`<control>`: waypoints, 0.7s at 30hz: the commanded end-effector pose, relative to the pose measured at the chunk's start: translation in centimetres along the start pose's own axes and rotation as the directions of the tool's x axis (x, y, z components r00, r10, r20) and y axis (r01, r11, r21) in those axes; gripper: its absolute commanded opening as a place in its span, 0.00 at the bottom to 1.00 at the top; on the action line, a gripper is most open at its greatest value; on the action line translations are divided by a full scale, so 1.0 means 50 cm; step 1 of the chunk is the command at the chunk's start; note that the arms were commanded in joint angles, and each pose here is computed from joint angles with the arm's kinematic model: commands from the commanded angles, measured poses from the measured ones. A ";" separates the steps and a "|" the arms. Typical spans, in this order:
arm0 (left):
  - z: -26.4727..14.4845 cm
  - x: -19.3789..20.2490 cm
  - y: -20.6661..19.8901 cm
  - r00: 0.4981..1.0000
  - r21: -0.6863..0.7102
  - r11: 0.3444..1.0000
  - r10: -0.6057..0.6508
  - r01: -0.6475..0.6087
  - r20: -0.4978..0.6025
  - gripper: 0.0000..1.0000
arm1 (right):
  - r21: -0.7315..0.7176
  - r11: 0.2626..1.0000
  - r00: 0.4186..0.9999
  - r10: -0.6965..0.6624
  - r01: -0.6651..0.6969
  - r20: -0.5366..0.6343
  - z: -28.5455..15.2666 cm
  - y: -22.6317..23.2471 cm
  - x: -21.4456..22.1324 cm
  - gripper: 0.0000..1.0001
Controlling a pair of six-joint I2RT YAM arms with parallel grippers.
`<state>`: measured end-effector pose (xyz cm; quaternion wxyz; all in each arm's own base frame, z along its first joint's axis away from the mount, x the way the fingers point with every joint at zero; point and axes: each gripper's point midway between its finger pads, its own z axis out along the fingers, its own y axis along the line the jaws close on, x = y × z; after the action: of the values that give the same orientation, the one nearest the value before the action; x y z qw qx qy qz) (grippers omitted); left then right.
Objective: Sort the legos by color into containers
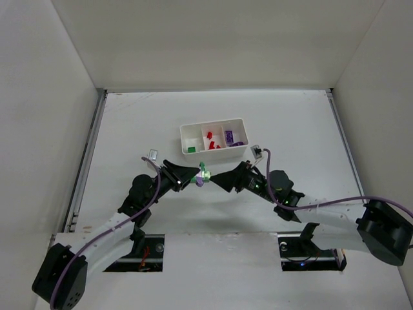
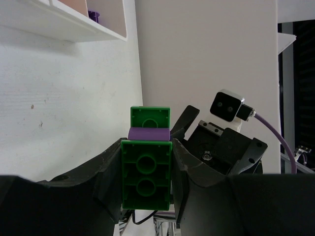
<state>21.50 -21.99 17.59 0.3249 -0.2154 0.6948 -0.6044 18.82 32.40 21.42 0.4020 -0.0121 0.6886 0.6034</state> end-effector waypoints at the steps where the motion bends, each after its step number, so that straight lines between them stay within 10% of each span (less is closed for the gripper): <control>1: 0.003 -0.002 -0.041 0.999 0.078 0.996 0.037 -0.038 0.013 0.13 | -0.089 0.996 1.000 0.004 -0.003 0.013 0.014 0.044 -0.015 0.83; 21: -0.007 0.024 -0.061 1.000 0.137 0.990 0.023 -0.022 -0.009 0.14 | -0.184 0.973 0.990 0.138 -0.137 -0.007 0.047 0.013 -0.002 0.42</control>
<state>21.14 -22.69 17.95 0.3340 -0.2108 0.6854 -0.6118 20.14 34.46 18.23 0.3418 0.0096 0.6907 0.6372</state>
